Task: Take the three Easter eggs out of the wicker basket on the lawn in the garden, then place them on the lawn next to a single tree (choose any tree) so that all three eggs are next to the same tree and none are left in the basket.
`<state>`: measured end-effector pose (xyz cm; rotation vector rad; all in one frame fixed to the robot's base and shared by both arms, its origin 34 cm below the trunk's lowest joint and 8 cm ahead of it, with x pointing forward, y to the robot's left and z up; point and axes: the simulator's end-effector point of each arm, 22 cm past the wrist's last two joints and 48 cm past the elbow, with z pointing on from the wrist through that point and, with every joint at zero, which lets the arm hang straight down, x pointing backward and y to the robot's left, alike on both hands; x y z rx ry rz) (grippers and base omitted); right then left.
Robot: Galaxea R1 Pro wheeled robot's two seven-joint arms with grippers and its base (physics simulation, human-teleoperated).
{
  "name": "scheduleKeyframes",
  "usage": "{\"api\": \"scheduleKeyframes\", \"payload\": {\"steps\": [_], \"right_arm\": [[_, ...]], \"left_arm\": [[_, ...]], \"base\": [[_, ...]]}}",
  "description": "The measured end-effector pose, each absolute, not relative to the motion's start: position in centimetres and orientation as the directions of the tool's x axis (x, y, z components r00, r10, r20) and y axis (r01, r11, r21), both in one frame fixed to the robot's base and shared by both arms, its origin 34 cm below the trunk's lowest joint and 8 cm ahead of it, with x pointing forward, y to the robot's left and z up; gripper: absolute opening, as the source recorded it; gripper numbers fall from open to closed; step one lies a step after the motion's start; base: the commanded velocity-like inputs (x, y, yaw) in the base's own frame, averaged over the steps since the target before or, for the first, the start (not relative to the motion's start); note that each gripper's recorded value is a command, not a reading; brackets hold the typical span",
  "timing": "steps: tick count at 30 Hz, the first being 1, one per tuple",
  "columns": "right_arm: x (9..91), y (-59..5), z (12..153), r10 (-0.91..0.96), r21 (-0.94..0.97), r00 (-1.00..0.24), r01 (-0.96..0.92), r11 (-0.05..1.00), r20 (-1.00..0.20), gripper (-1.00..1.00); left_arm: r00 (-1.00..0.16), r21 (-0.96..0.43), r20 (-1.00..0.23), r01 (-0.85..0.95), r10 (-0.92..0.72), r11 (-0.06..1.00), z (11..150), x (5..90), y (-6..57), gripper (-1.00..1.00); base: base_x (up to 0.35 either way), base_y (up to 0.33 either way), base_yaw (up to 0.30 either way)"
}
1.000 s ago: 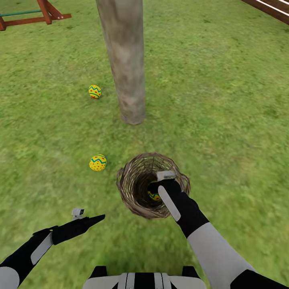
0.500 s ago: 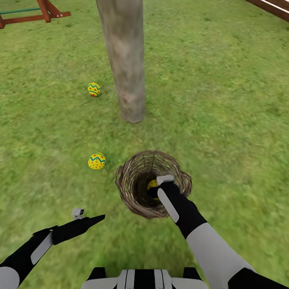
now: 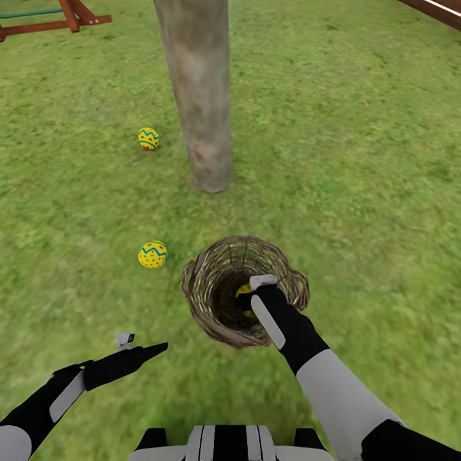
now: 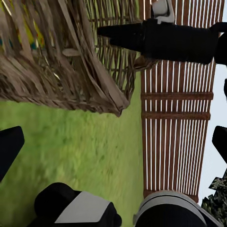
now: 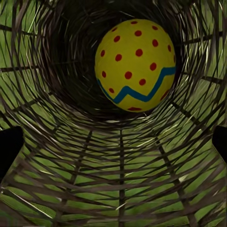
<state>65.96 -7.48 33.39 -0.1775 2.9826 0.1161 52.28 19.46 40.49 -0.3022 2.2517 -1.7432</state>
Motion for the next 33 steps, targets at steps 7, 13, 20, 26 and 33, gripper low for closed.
{"api": "scheduleKeyframes", "payload": {"steps": [7,13,20,26,33], "right_arm": [[66.7,-7.5,32.3,-0.113,0.064,-0.979,-0.125,0.99,-0.168,1.0],[66.3,-7.7,30.9,-0.117,0.064,-0.98,-0.129,0.99,-0.163,1.0],[65.7,-7.4,29.2,-0.121,0.079,-0.981,-0.135,0.988,-0.154,1.0],[65.0,-5.8,28.3,-0.156,0.122,-0.975,-0.176,0.977,-0.157,1.0],[64.9,-5.5,28.4,-0.166,0.124,-0.973,-0.187,0.975,-0.159,1.0]], "left_arm": [[-0.94,-0.968,-0.09,0.005,-0.328,0.251,39.0,52.0,19.3,1.0],[-0.94,-0.968,-0.092,0.007,-0.328,0.253,37.8,51.8,19.4,1.0],[-0.94,-0.967,-0.094,0.008,-0.328,0.253,36.3,51.5,19.5,1.0],[-0.94,-0.968,-0.094,0.009,-0.327,0.252,35.2,51.3,19.4,1.0],[-0.94,-0.968,-0.092,0.007,-0.328,0.252,35.2,51.3,19.5,1.0]], "base": [[0.0,0.0,0.0],[0.0,0.0,0.0],[0.0,0.0,0.0],[0.0,0.0,0.0],[0.0,0.0,0.0]]}}
